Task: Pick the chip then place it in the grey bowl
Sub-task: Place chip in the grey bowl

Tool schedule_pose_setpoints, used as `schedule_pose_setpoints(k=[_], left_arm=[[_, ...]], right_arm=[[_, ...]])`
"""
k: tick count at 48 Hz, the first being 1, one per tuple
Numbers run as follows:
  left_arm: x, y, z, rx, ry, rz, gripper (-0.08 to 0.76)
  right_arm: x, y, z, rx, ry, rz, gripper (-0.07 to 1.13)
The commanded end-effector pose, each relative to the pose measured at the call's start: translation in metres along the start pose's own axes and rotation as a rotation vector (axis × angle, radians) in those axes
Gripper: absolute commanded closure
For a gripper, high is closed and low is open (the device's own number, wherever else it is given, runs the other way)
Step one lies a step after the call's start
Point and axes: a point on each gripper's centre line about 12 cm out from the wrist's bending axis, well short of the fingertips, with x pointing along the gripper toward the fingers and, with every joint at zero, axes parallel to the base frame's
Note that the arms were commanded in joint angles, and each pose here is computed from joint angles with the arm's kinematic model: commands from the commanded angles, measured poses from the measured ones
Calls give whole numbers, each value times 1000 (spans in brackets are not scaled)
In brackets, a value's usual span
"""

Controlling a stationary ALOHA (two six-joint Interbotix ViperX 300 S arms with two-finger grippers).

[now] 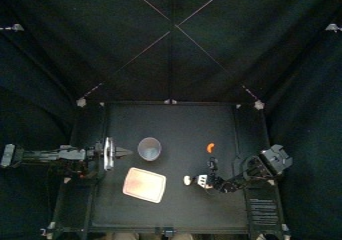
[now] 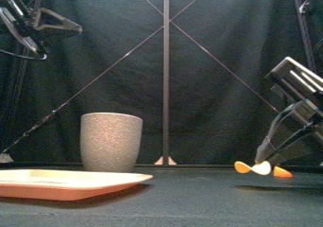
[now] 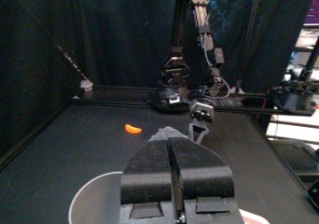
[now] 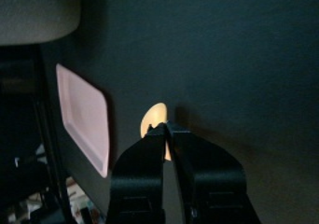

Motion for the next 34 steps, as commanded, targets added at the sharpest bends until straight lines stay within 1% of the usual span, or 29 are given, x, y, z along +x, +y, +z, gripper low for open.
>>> schedule_pose_setpoints(k=[1, 7, 10, 14, 18, 22, 26, 28, 34], left_arm=[[1, 0, 6, 1, -18, 0, 672], [2, 0, 6, 1, -17, 0, 672], [2, 0, 6, 3, -17, -1, 672], [2, 0, 5, 6, -15, 0, 672], [1, 0, 4, 17, -12, 1, 672], [1, 1, 4, 33, -9, 2, 672], [1, 2, 3, 47, -8, 4, 672], [1, 1, 3, 50, -8, 3, 672], [1, 1, 4, 51, -9, 3, 672]], right_arm=[[-1, 17, 0, -13, 33, 64, 629], [3, 21, 3, -31, 44, 71, 629], [3, 28, 6, -31, 45, 92, 629], [5, 44, 10, -40, 49, 146, 629], [9, 70, 22, -122, 57, 249, 629], [13, 95, 37, -299, 54, 369, 629], [19, 118, 56, -524, 27, 479, 629], [23, 131, 67, -661, 3, 537, 629], [31, 158, 99, -933, -79, 637, 629]])
